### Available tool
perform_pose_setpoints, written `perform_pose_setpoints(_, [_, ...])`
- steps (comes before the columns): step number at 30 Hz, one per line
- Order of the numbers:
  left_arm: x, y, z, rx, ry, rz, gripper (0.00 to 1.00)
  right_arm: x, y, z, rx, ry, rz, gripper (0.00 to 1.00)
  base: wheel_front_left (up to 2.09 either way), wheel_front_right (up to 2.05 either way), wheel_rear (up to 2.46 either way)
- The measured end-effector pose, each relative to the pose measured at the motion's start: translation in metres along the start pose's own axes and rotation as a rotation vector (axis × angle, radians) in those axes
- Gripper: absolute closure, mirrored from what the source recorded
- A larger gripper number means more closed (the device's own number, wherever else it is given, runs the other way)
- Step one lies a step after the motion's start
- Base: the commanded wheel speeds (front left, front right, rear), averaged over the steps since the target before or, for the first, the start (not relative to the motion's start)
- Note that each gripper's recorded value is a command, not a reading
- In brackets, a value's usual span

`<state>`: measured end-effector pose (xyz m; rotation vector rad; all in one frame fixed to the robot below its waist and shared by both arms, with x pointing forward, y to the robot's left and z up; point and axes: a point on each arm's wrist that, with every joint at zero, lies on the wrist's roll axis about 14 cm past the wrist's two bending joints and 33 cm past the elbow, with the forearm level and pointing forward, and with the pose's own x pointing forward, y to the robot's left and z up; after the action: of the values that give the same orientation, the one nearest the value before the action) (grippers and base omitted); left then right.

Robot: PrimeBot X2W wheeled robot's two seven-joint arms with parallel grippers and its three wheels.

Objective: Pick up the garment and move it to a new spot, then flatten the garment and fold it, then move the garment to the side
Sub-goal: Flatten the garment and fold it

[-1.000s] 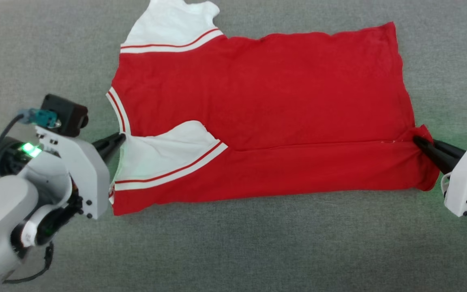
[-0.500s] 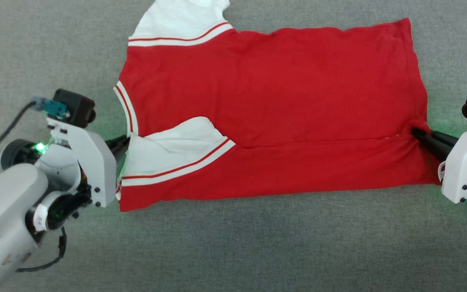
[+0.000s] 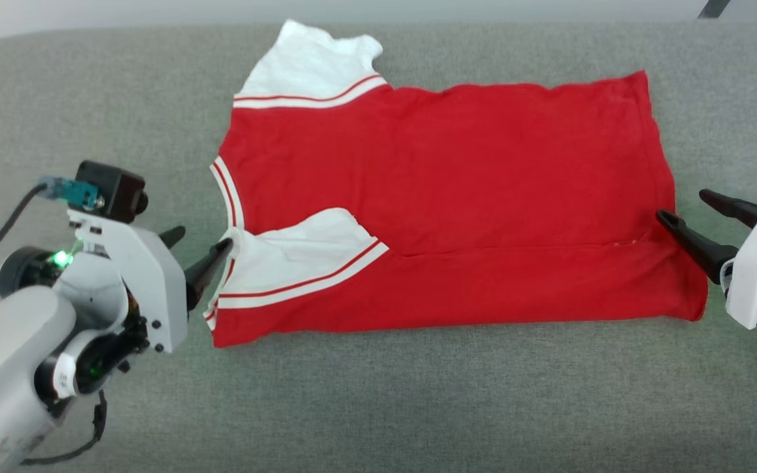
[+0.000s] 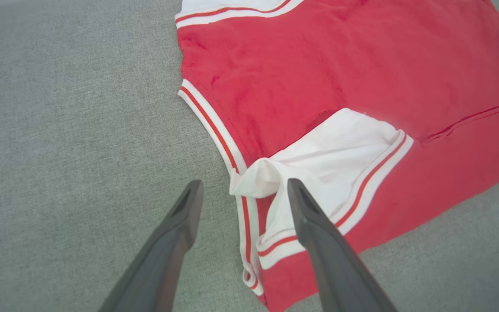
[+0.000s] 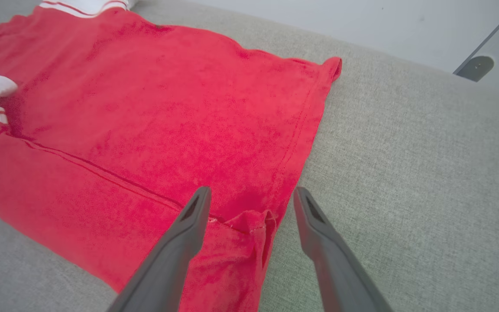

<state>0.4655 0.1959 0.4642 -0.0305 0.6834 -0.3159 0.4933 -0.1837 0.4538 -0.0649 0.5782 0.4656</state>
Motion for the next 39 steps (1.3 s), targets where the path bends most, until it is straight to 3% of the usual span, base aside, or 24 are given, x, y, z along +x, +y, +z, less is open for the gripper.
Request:
perform_pose_setpoints(9, [-0.027, -0.012, 0.005, -0.014, -0.026, 0.013, 0.00, -0.033, 0.005, 0.042, -0.044, -0.237, -0.022, 0.00, 0.00, 0.00, 0.00])
perform_pose_setpoints(16, [-0.024, -0.021, -0.005, -0.059, 0.059, 0.006, 0.00, -0.060, 0.003, 0.043, 0.002, -0.344, -0.065, 0.00, 0.00, 0.00, 0.00])
perform_pose_setpoints(30, [-0.002, -0.018, -0.055, -0.109, 0.312, 0.039, 0.00, -0.124, -0.017, 0.007, 0.121, -0.389, -0.258, 0.00, 0.00, 0.00, 0.00])
perform_pose_setpoints(39, [0.014, -0.011, -0.086, -0.129, 0.415, 0.056, 0.00, -0.137, -0.016, -0.012, 0.195, -0.378, -0.316, 0.00, 0.00, 0.00, 0.00])
